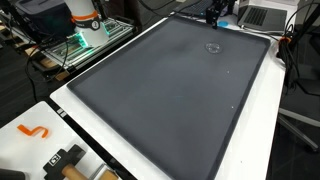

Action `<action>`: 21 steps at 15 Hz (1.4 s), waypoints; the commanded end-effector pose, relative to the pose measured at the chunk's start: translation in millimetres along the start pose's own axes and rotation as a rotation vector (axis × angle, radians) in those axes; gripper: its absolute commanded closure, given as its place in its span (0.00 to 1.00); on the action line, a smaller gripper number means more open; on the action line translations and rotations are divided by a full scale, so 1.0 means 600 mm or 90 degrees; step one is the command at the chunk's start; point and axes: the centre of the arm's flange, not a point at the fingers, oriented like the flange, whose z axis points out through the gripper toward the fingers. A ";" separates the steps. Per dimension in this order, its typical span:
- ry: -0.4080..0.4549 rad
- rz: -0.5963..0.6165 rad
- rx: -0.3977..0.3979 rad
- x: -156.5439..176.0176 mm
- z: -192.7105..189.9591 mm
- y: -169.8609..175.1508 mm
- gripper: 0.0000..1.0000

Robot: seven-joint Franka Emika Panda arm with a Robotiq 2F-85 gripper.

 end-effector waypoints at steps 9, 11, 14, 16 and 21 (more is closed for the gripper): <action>-0.037 -0.088 -0.117 -0.005 -0.057 -0.082 0.00; -0.057 -0.107 -0.142 0.001 -0.063 -0.096 0.00; -0.092 -0.135 -0.176 0.007 -0.069 -0.117 0.00; -0.101 -0.150 -0.197 0.010 -0.074 -0.134 0.00; -0.118 -0.183 -0.225 0.017 -0.070 -0.171 0.00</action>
